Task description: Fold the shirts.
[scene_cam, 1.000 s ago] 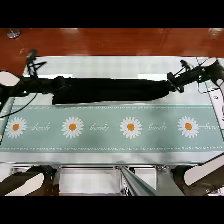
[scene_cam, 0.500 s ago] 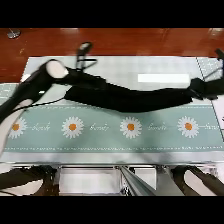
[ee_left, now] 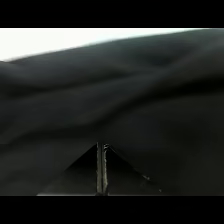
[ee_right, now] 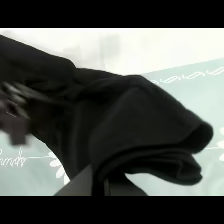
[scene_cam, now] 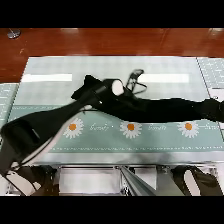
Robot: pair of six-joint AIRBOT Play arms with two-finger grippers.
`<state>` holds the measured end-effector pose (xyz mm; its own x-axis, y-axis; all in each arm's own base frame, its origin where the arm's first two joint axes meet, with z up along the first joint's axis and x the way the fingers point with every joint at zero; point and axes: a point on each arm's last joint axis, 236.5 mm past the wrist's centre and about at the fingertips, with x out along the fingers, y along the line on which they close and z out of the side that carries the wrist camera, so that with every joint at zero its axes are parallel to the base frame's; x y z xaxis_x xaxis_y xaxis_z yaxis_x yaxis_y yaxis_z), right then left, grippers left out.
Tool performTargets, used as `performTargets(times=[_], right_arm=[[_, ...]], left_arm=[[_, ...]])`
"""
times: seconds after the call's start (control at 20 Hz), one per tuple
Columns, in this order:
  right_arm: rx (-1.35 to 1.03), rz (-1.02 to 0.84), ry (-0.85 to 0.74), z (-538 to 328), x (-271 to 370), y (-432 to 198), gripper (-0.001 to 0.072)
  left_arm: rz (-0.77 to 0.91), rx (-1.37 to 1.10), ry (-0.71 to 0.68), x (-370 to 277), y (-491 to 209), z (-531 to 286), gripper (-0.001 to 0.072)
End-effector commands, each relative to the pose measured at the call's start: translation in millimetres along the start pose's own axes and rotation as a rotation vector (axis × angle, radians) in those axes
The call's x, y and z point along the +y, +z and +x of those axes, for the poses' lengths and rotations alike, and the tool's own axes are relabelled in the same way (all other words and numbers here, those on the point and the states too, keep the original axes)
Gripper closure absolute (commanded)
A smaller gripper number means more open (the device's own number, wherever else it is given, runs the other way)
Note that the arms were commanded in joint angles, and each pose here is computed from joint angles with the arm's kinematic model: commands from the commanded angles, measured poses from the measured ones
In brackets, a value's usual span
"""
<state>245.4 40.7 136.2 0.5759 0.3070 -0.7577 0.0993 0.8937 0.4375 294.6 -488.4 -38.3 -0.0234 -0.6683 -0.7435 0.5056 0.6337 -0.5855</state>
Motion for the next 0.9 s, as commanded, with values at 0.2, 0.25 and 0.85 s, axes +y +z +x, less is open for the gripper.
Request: performTargets(times=[0.2, 0.25, 0.85], right_arm=[[-0.032, 0.014, 0.082, 9.0, 15.0, 15.0, 0.0685], [-0.018, 0.010, 0.122, 13.0, 22.2, 15.7, 0.0685], [0.186, -0.159, 0.391, 124.9, 172.5, 20.3, 0.0685]], left_arm=[[0.044, 0.200, -0.153, -75.6, -73.6, 43.7, 0.0688], [0.038, 0.184, -0.160, -71.3, -58.2, 32.4, 0.0688], [-0.147, -0.520, 0.129, 120.1, 84.6, -404.2, 0.0687]])
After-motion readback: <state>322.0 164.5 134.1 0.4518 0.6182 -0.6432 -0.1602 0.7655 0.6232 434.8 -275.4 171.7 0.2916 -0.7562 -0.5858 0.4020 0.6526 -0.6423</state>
